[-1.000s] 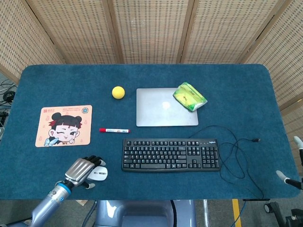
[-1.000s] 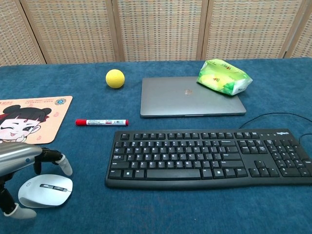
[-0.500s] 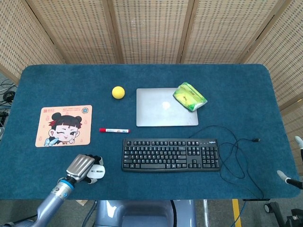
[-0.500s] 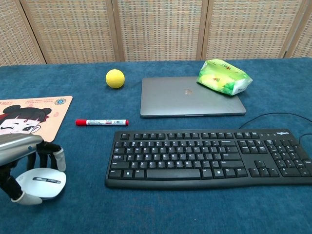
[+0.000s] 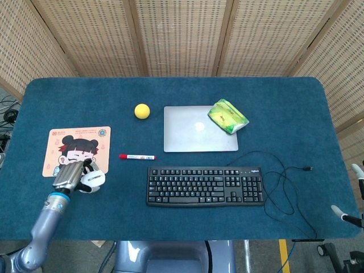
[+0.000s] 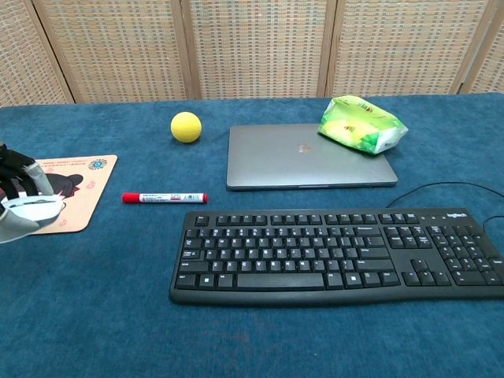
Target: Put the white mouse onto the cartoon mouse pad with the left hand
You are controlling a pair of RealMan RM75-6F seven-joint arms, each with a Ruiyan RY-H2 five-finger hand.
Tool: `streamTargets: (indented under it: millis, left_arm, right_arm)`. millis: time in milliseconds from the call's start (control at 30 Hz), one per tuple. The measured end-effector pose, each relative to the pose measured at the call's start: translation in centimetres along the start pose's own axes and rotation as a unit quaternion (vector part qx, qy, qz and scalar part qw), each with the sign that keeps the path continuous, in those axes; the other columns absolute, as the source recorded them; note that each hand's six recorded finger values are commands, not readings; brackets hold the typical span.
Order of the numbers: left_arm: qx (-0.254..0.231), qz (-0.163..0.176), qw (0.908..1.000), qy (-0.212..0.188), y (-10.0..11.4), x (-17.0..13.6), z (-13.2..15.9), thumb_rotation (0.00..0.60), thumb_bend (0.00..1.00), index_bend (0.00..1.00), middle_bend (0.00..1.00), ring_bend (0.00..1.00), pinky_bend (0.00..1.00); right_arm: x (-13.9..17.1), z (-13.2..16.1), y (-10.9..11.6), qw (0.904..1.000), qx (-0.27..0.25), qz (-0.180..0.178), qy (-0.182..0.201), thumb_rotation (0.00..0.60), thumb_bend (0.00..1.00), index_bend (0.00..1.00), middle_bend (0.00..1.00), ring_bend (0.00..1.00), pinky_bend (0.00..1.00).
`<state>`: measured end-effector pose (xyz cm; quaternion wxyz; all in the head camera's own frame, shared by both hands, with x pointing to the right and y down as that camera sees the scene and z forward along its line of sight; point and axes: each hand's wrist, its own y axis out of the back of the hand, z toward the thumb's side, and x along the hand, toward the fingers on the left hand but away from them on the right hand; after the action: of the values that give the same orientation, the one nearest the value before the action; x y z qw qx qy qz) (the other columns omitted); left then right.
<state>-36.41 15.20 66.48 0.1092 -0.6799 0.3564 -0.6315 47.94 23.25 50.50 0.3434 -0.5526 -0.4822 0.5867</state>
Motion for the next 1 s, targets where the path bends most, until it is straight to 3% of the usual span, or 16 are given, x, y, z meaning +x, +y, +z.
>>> streamTargets:
  millis: [133,267,467,767,1000]
  left_arm:
    - [-0.055,0.003,0.9957,0.074,1.7,1.8,-1.2,0.600,0.28,0.56,0.48,0.42,0.48]
    - [-0.097,0.028,0.9849,0.141,4.1,4.3,-2.3,0.600,0.28,0.55,0.48,0.42,0.48]
    - [-0.140,0.068,0.9653,0.210,6.7,7.4,-3.8,0.600,0.28,0.55,0.49,0.42,0.48]
    - [-0.225,0.051,0.9295,0.288,6.2,10.3,-5.1,0.600,0.28,0.56,0.49,0.42,0.48]
    - [-0.272,0.023,0.9078,0.318,4.6,12.2,-5.3,0.600,0.28,0.56,0.49,0.42,0.48]
  right_arm:
    - [-0.2,-0.2,-0.1,1.0000,-0.001,0.002,-0.004,0.600,0.00,0.00,0.00,0.00,0.00]
    - [-0.4,-0.5,-0.2,0.9999,-0.003,0.004,-0.009,0.600,0.00,0.00,0.00,0.00,0.00]
    - [-0.8,-0.9,-0.5,0.9998,-0.004,0.009,-0.016,0.600,0.00,0.00,0.00,0.00,0.00]
    - [-1.6,-1.3,-1.3,0.9995,-0.002,0.022,-0.025,0.600,0.00,0.00,0.00,0.00,0.00]
    - [-2.1,-1.5,-1.9,0.9991,0.003,0.031,-0.030,0.600,0.00,0.00,0.00,0.00,0.00]
